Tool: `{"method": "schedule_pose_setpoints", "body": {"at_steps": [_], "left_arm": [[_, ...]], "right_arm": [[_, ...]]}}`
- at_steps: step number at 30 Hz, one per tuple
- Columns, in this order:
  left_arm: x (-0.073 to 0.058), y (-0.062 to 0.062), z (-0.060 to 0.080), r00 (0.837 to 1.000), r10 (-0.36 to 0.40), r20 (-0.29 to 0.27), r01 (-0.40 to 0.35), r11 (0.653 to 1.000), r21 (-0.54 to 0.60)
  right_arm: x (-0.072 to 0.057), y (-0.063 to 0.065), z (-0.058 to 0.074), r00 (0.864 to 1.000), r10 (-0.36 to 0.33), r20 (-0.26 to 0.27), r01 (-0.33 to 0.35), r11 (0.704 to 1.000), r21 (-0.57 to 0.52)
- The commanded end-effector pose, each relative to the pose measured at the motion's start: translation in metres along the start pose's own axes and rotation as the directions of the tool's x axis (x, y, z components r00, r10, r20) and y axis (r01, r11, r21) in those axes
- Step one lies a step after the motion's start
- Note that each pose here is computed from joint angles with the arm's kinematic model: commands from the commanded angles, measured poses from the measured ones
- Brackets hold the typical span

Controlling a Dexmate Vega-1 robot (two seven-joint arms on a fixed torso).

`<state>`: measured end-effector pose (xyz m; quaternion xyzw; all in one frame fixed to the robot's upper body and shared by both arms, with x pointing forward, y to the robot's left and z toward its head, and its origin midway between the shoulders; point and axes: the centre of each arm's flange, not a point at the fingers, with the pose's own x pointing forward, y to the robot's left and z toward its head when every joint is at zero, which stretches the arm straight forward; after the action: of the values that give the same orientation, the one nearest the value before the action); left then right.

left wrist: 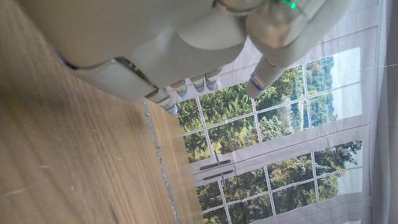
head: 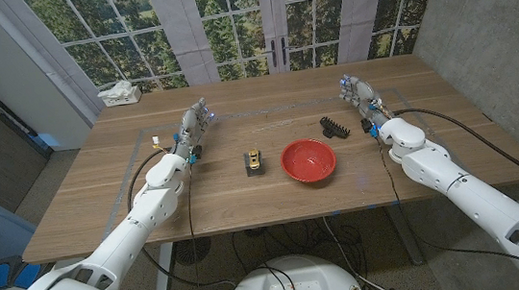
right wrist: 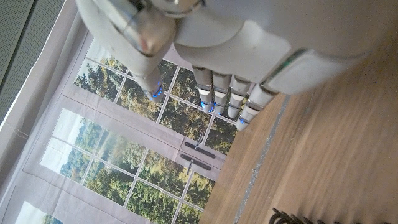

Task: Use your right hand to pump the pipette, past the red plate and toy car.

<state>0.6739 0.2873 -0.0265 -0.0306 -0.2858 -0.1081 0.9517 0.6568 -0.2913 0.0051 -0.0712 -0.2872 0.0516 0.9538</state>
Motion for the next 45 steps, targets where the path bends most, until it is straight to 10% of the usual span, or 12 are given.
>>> {"method": "schedule_pose_setpoints", "body": {"at_steps": [1,45], "left_arm": [[-0.003,0.002,0.001,1.0,0.001,-0.01,-0.001,1.0,-0.001],[-0.021,0.002,0.009,1.0,0.001,0.006,-0.001,1.0,0.012]], "right_arm": [[0.011,0.012,0.029,0.998,0.037,0.048,-0.029,0.987,-0.158],[0.024,0.051,0.077,0.99,0.143,0.014,-0.106,0.793,-0.6]]}}
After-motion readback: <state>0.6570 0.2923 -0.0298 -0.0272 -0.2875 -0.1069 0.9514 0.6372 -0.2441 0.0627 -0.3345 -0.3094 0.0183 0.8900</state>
